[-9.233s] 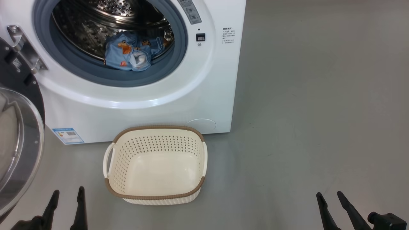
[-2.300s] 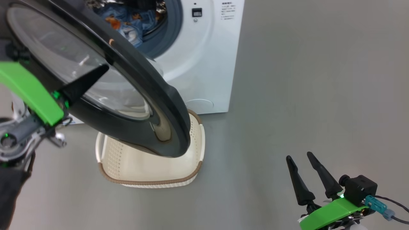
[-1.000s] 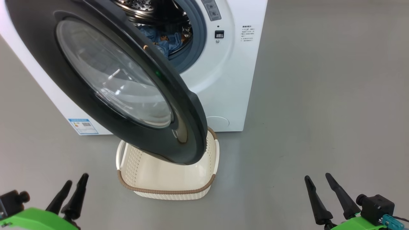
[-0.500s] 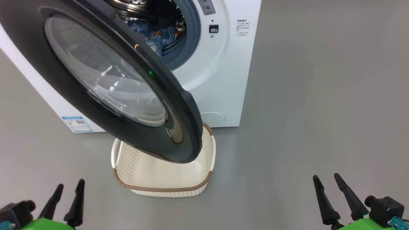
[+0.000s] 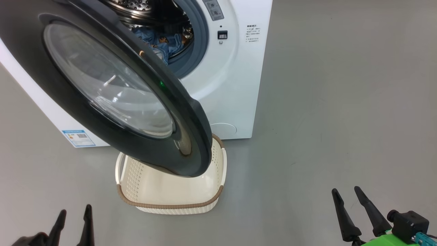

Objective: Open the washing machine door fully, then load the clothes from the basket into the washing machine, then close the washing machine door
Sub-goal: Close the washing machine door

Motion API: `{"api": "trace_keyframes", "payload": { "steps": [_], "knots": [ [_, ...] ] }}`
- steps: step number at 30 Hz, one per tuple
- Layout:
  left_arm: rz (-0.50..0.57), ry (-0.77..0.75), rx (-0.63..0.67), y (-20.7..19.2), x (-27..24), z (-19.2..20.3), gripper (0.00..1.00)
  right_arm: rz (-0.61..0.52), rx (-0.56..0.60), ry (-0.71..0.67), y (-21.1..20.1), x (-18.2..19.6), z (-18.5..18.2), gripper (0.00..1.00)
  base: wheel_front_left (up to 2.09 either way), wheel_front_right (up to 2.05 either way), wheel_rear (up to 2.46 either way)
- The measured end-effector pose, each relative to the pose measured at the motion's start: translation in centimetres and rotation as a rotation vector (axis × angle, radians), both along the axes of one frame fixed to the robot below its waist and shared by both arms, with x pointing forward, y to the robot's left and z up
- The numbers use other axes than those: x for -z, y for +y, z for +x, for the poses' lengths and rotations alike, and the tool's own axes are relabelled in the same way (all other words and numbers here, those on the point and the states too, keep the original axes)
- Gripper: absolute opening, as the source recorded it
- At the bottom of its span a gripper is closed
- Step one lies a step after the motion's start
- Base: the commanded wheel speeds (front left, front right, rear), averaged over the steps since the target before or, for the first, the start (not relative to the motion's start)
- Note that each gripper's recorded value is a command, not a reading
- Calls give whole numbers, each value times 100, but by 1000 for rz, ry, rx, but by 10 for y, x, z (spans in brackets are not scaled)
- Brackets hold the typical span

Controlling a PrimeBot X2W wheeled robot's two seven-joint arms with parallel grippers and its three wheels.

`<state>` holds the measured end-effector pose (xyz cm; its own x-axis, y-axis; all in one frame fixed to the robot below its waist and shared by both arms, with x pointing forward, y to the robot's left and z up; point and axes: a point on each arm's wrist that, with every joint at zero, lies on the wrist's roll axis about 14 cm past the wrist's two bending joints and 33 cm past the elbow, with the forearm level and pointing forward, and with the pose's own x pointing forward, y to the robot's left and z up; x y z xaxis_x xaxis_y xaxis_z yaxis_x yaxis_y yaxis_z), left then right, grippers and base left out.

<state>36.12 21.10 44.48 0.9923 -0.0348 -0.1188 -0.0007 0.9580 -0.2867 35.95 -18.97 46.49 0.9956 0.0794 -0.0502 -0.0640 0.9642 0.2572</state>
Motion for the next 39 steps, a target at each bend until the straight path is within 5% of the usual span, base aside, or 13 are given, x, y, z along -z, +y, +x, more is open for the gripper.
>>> {"api": "trace_keyframes", "payload": {
  "steps": [13, 14, 15, 16, 17, 23, 39],
  "knots": [
    [8, 0, -28, 0, 2, -2, 100, -4, -10, 9, 2, 3, 0, 100, 0, 0, 0],
    [7, -3, -29, 0, 1, -2, 100, -3, -13, 8, 3, 2, 0, 65, 0, 0, 0],
    [6, -8, -31, 0, -1, -2, 100, 2, -13, 5, 4, 2, 0, 47, 0, 0, 0],
    [8, -20, -35, 1, -4, -2, 100, 20, -9, 3, 4, 1, 1, 5, 0, 0, 0],
    [9, -20, -36, 2, -4, -3, 100, 27, -12, 3, 6, 1, 2, 0, 0, 0, 0],
    [7, -28, -51, 5, -7, -6, 100, 56, -67, -39, 29, -12, 14, 0, 0, 0, 0],
    [-8, -86, -122, 21, -25, -25, 100, 212, -414, -503, 152, -175, 42, 0, 0, 0, 0]
  ]
}}
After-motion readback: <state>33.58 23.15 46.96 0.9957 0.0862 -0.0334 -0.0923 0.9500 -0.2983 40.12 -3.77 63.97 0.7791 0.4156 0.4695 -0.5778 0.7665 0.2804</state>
